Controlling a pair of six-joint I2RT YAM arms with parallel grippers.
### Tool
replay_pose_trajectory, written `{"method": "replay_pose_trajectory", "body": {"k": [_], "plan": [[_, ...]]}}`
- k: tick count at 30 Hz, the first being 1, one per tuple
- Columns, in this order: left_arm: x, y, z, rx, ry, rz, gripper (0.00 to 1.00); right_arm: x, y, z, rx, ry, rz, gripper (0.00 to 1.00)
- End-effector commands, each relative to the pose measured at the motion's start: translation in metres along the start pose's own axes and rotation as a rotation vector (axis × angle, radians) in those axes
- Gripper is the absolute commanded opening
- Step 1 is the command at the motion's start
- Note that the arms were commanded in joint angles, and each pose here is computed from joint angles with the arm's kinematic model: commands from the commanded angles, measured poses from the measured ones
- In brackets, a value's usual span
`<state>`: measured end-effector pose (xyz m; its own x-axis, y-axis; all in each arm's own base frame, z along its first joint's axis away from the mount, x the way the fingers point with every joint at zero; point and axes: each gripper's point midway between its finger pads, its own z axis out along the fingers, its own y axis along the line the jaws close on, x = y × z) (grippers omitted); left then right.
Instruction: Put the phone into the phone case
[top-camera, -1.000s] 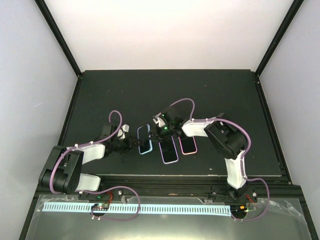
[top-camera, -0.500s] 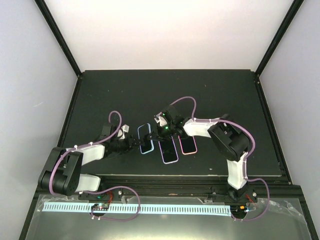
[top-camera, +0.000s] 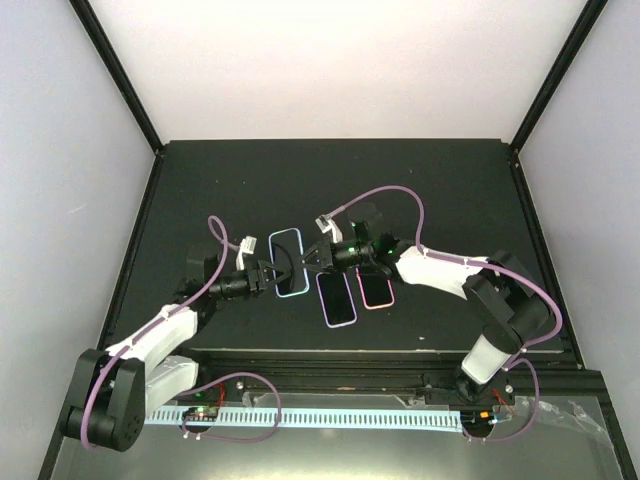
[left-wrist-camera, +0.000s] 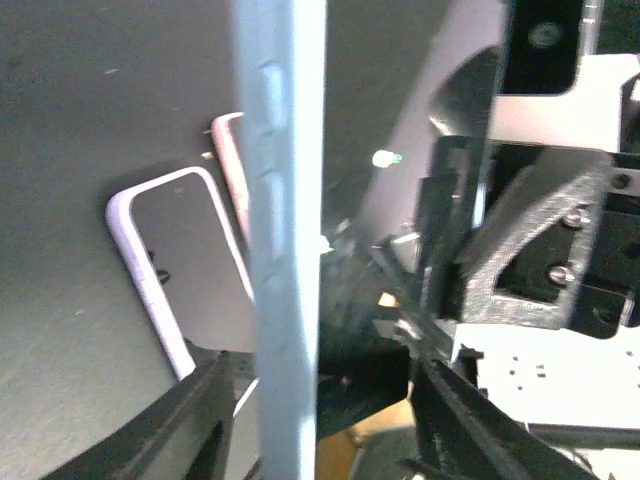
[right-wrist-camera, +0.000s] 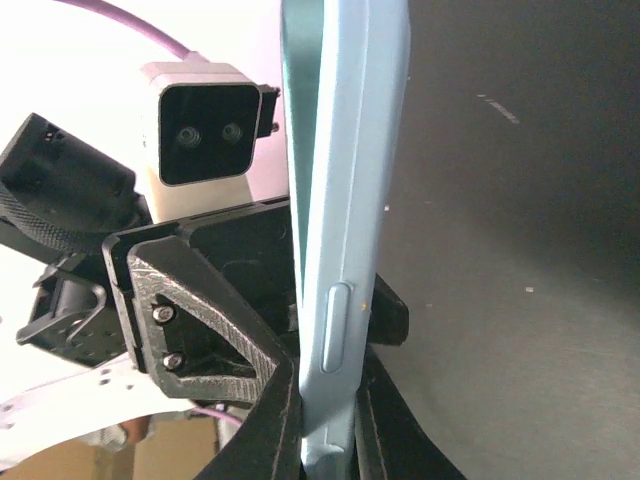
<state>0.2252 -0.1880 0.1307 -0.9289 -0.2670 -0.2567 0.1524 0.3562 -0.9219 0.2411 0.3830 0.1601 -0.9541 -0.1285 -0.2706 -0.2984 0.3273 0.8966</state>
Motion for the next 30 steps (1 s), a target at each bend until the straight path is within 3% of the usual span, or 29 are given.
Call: {"method": "replay_pose_trajectory", "body": {"k": [1,5,7,13,16,24,26,30], "plan": [[0.0,-0.038,-0.008,0.139,0.01,0.05,0.45,-0.002,0.054,-0.013,-0.201,-0.007,-0.089,0.02],[-0.002,-0.048,-0.011,0.172,-0.003,0.055,0.25,0.0,0.057,-0.017,-0.208,-0.013,-0.094,0.05],[-0.002,-0.051,-0.012,0.189,-0.009,0.05,0.2,0.003,0.056,-0.019,-0.199,-0.012,-0.09,0.09],[-0.006,-0.065,-0.017,0.225,-0.036,0.069,0.11,0.015,0.047,-0.025,-0.174,-0.014,-0.07,0.39],[-0.01,-0.072,-0.02,0.234,-0.058,0.091,0.09,0.027,0.035,-0.024,-0.161,0.016,-0.052,0.47],[-0.015,-0.08,-0.022,0.242,-0.087,0.129,0.09,0.047,0.03,-0.022,-0.201,0.051,-0.024,0.45],[-0.015,-0.08,-0.022,0.242,-0.087,0.131,0.09,0.049,0.033,-0.021,-0.21,0.062,-0.026,0.4],[-0.016,-0.078,-0.021,0.231,-0.087,0.139,0.09,0.049,0.039,-0.022,-0.234,0.056,-0.024,0.21]]}}
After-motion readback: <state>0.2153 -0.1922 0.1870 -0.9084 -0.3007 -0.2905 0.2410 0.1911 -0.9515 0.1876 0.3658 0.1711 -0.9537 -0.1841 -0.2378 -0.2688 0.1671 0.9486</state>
